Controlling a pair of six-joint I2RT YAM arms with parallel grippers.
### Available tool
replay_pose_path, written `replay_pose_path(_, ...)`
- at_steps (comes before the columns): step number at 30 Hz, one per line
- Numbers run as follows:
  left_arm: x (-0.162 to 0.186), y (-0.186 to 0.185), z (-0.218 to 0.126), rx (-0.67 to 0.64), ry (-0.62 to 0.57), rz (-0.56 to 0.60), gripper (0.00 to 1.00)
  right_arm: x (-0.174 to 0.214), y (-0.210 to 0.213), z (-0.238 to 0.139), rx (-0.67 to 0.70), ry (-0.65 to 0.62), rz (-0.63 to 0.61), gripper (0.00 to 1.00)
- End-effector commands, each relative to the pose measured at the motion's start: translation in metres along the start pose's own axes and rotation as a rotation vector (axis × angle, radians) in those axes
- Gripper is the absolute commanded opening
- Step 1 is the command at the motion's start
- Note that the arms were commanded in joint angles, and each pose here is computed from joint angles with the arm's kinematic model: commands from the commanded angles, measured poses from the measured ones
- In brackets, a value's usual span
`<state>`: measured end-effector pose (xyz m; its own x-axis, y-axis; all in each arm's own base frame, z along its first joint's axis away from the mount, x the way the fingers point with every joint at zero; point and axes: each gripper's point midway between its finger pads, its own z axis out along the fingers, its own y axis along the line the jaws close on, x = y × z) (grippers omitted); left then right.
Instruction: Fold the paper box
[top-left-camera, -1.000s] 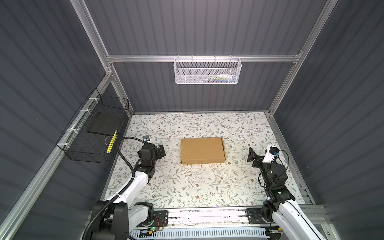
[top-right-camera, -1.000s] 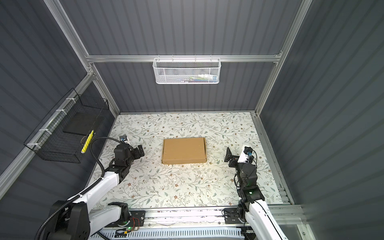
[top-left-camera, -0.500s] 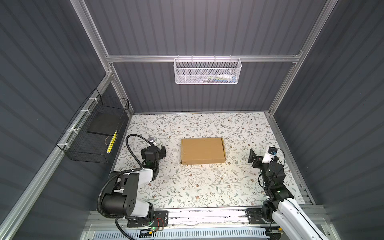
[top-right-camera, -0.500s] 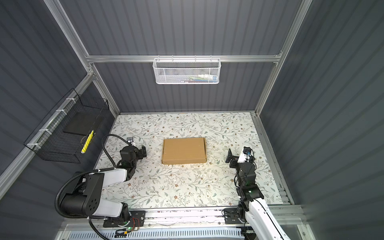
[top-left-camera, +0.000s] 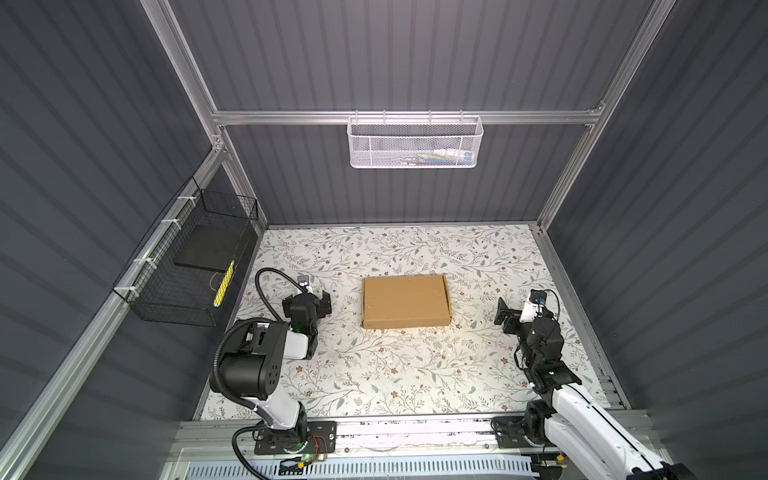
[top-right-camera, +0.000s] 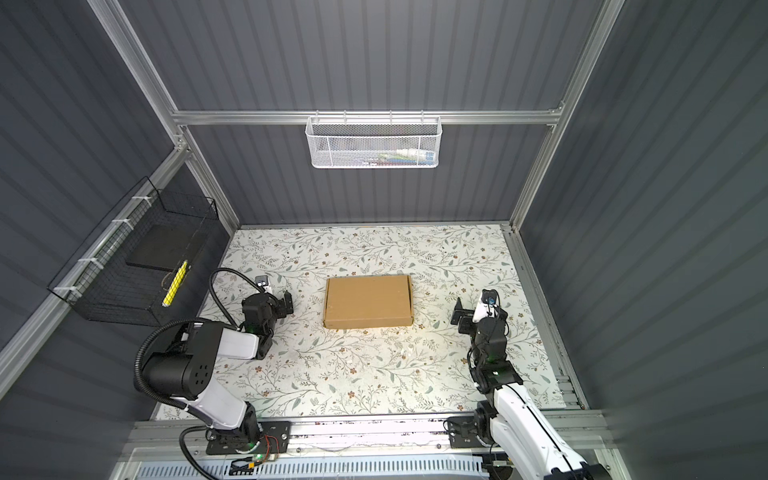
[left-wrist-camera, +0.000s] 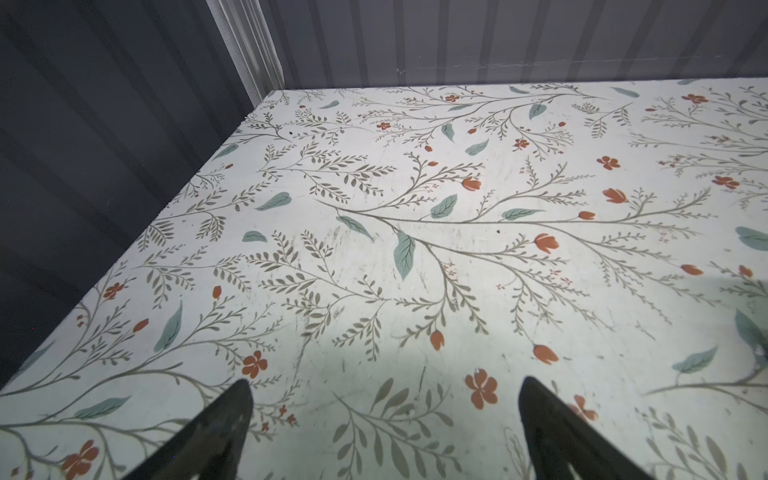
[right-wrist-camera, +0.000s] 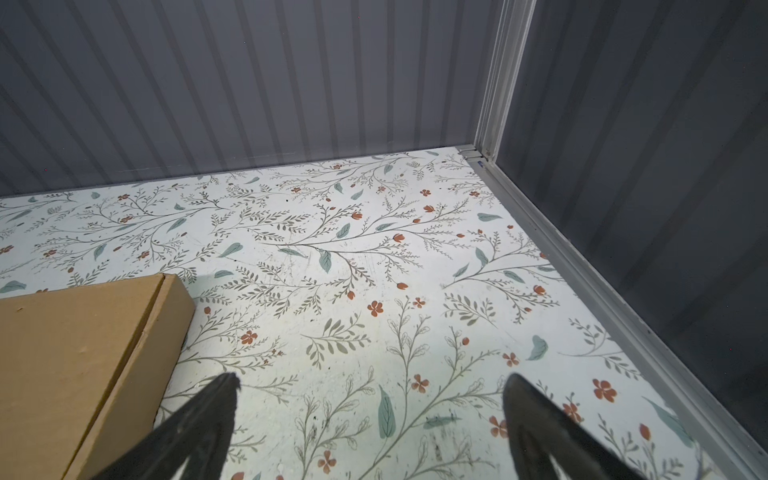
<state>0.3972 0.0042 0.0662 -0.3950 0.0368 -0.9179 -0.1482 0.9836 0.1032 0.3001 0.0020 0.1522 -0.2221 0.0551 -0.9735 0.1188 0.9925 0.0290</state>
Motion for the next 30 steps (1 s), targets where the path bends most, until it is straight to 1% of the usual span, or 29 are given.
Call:
replay_pose_path(1,-0.009,-0.002,0.005,0.02,-0.055,-0.007,1.0,-0.023,-0.001,0.003,0.006,-0.07,-0.015,0.99)
replay_pose_path(2,-0.009,-0.002,0.006,0.02,-0.066,-0.006,1.0,-0.022,-0.003,0.004,0.012,-0.068,-0.016,0.99)
replay_pose_path(4,-0.007,-0.003,0.007,0.026,-0.035,-0.004,1.0,-0.021,-0.007,0.006,0.026,-0.065,-0.019,0.99)
replay_pose_path(6,-0.008,-0.003,0.009,0.029,-0.041,-0.007,1.0,-0.019,-0.01,0.007,0.034,-0.067,-0.02,0.99)
replay_pose_path(9,-0.005,-0.007,0.017,0.043,0.011,0.007,1.0,-0.018,-0.015,0.011,0.044,-0.069,-0.019,0.99)
replay_pose_path(21,-0.006,-0.006,0.017,0.043,0.007,0.003,1.0,-0.006,-0.03,0.033,0.088,-0.05,-0.003,0.99)
replay_pose_path(30,-0.006,-0.006,0.017,0.041,0.007,0.003,1.0,-0.011,-0.033,0.053,0.081,-0.072,0.001,0.99)
